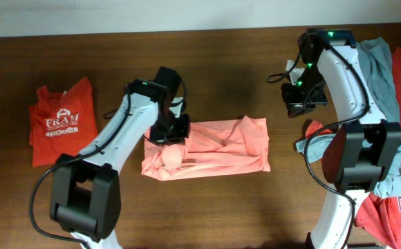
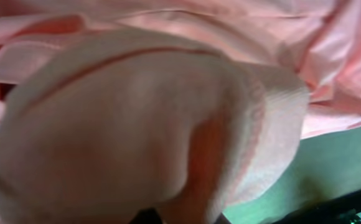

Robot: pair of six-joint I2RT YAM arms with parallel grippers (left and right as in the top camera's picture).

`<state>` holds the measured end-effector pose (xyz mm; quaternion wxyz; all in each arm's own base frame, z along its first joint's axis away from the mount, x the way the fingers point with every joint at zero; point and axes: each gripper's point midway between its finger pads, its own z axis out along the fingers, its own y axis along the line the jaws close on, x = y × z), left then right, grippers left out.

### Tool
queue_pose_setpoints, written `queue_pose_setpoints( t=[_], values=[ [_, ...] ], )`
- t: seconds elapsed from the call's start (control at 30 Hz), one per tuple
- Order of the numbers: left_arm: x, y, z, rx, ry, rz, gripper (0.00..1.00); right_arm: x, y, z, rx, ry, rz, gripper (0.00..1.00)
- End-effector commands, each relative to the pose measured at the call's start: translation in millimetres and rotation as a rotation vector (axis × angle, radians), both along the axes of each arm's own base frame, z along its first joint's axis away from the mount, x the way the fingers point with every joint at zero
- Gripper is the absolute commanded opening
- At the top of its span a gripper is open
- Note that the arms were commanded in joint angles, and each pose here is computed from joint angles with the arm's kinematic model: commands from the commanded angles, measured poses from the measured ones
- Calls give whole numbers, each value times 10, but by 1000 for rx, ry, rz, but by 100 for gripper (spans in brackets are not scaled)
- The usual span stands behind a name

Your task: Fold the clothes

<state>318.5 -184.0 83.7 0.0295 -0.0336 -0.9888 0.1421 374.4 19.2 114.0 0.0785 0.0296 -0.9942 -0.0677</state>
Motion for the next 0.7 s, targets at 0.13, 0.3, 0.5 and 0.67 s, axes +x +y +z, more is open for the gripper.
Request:
queue_pose_setpoints(
  t=[0.13, 0.3, 0.5, 0.67],
  values=[
    [-14, -330, 76, -81, -2, 22, 25, 11, -37, 52, -10, -10, -8, 9],
    [161, -883, 378, -404, -64, -38, 32, 8, -37, 52, -10, -9, -8, 10],
    [376, -811, 447, -444, -145, -50, 33, -39, -32, 60, -8, 10, -7, 10],
    [261, -6, 90, -88, -69, 35, 31, -91, 122, 97, 98, 19, 64, 10]
  ],
)
